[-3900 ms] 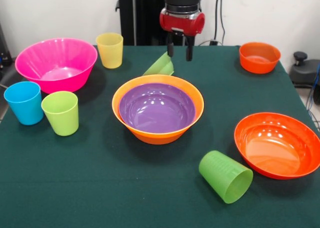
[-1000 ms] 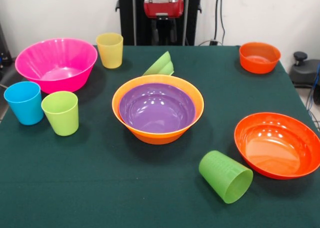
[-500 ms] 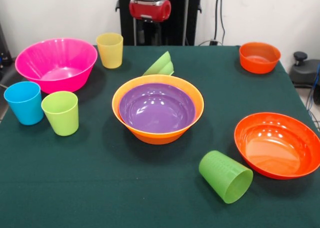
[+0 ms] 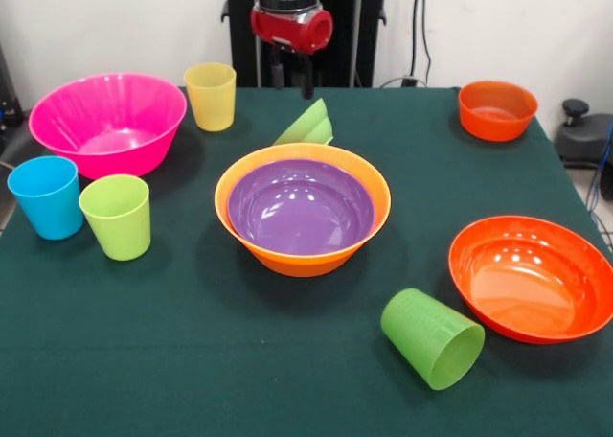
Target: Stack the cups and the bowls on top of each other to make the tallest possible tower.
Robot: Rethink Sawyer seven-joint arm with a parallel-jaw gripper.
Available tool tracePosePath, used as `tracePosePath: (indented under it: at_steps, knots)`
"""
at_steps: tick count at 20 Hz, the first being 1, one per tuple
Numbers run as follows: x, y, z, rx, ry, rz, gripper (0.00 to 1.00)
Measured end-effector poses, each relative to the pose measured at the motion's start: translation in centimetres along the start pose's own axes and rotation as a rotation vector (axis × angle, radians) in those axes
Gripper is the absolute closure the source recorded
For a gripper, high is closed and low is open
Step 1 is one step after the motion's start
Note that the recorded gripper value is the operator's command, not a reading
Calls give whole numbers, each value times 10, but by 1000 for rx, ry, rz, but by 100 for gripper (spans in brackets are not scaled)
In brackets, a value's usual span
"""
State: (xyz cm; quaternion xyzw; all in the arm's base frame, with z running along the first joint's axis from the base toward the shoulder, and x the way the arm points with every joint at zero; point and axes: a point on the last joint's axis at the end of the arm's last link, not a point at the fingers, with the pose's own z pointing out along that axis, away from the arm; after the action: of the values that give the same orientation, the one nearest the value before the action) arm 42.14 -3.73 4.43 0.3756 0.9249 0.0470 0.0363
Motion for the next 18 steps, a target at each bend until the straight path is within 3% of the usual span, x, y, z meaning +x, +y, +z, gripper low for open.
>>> tracePosePath:
  at_steps: [8,14,18]
  knots:
    - [-3,34,-6,-52,22,-27,0]
    - [1,41,-6,-60,23,-50,0]
    - [11,40,0,-59,25,-96,0]
